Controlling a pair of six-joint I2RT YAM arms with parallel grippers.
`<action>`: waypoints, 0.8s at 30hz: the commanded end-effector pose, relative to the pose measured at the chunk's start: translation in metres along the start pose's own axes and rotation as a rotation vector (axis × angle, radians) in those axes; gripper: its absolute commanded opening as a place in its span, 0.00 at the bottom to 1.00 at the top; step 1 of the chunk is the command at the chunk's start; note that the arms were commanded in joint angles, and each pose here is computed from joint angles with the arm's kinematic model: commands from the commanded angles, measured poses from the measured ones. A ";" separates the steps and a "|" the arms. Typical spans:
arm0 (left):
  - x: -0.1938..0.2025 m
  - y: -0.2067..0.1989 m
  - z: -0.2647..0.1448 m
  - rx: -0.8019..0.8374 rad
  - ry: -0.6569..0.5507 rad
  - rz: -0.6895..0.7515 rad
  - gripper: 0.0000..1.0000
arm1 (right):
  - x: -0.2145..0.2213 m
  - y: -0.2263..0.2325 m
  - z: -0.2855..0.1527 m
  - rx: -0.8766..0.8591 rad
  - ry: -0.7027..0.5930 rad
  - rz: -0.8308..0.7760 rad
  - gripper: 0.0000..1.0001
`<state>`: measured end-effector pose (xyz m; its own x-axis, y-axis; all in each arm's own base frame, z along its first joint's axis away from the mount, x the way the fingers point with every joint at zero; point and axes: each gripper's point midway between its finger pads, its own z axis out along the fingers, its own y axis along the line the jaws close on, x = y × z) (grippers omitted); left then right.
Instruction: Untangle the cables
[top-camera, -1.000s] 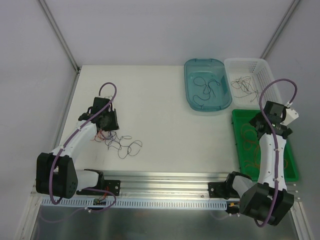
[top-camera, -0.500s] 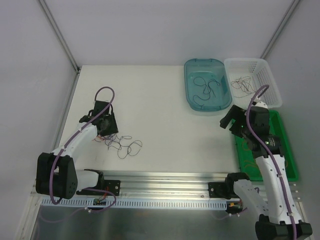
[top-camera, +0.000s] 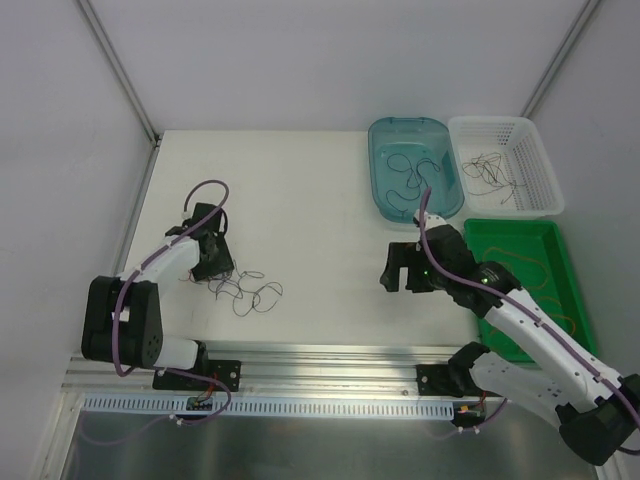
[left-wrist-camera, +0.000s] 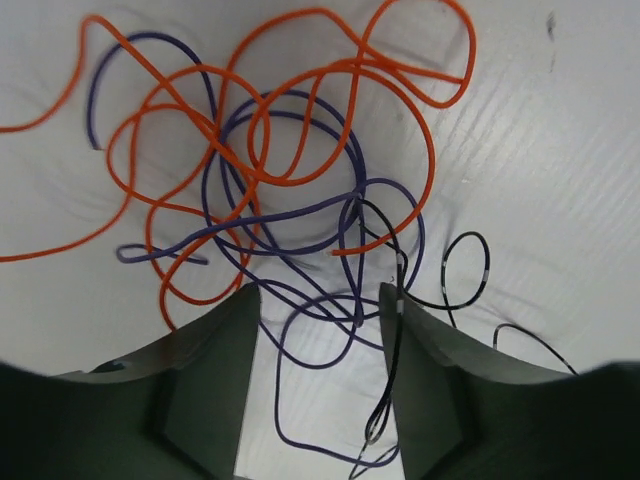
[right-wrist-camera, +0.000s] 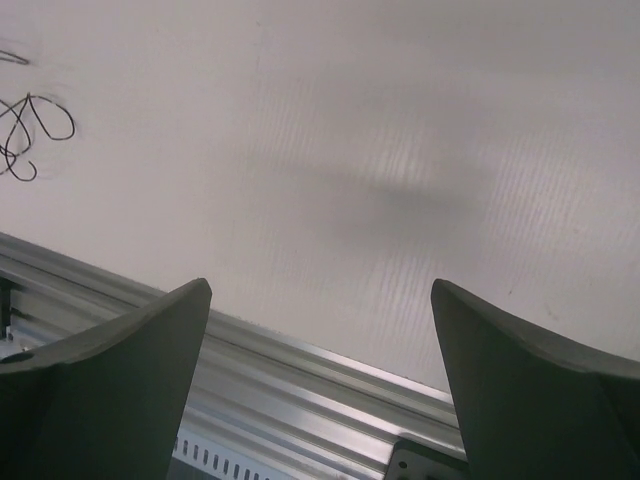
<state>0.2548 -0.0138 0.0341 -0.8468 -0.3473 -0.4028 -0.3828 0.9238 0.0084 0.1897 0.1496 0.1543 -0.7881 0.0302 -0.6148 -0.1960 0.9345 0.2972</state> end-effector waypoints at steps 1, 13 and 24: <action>0.004 -0.015 0.003 0.050 0.073 -0.023 0.47 | -0.012 0.022 0.005 -0.024 -0.038 -0.057 0.97; 0.039 -0.143 -0.064 0.439 0.055 0.217 0.00 | -0.001 0.063 0.018 -0.120 -0.028 -0.080 0.97; 0.031 -0.185 -0.133 0.654 -0.015 0.149 0.00 | 0.020 0.140 0.034 -0.495 -0.004 -0.138 0.99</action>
<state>0.2470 -0.2031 0.1156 -0.8802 -0.1545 -0.4487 0.0467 0.9127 -0.4060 0.1716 0.2515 0.1399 -0.7642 -0.0850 -0.6393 -0.4487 0.7821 0.4324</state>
